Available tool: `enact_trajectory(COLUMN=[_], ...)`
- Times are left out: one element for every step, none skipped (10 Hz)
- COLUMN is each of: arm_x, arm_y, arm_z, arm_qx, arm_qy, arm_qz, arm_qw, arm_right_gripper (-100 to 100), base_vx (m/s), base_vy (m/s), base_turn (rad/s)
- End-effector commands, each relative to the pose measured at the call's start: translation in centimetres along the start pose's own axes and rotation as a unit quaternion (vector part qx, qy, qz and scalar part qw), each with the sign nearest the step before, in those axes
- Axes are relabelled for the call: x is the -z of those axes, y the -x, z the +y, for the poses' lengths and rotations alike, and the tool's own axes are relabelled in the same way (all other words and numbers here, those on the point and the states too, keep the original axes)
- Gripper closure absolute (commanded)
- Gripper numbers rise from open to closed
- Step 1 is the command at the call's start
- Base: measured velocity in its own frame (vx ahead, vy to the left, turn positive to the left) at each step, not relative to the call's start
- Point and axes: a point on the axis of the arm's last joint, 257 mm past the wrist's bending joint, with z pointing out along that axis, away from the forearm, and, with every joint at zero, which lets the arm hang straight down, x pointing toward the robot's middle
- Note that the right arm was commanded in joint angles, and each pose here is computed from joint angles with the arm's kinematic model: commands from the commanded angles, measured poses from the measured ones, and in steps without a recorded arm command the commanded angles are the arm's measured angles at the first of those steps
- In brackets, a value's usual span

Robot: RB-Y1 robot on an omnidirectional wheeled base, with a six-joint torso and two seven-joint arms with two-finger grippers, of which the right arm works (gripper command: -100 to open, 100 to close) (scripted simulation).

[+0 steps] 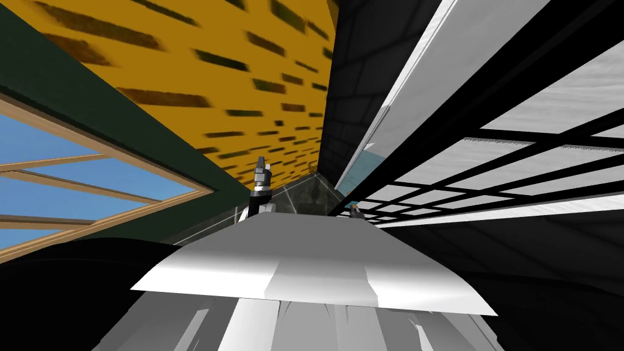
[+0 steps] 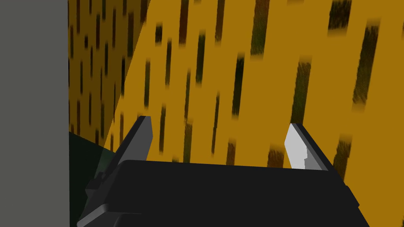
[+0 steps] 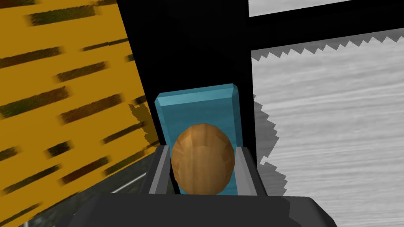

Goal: Pull the door open

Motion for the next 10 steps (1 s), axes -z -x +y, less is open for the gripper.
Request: enact_trajectory(arm_x=[0.39, 0.32, 0.83, 0.93, 1.14, 1.37, 1.61, 1.85, 2.09, 2.30], arm_y=[-0.1, 0.1, 0.2, 0.2, 0.2, 0.1, 0.1, 0.0, 0.0, -0.1], arm_z=[-0.1, -0.1, -0.1, -0.1, -0.1, 0.0, 0.0, 0.1, 0.1, 0.1], arm_qx=[-0.002, -0.001, -0.002, -0.002, -0.002, -0.002, -0.002, -0.002, -0.002, -0.002], arm_qy=[-0.009, -0.005, -0.010, -0.012, -0.014, -0.017, -0.020, -0.023, -0.027, -0.029], arm_qz=[0.001, -0.002, -0.005, -0.004, -0.004, -0.004, -0.004, -0.004, -0.004, -0.004], arm_qw=[1.0000, 1.0000, 0.9999, 0.9999, 0.9999, 0.9998, 0.9998, 0.9997, 0.9996, 0.9996], arm_right_gripper=[100, 100, 100, 100, 100, 100, 100, 100, 100, 100], base_vx=[-0.192, -0.085, -0.157, -0.189, -0.165, -0.181, -0.203, -0.207, -0.215, -0.198], base_vy=[-0.055, -0.027, -0.029, -0.056, -0.057, -0.051, -0.045, -0.054, -0.066, -0.039], base_turn=[0.078, 0.026, 0.157, 0.129, 0.121, 0.144, 0.154, 0.169, 0.149, 0.137])
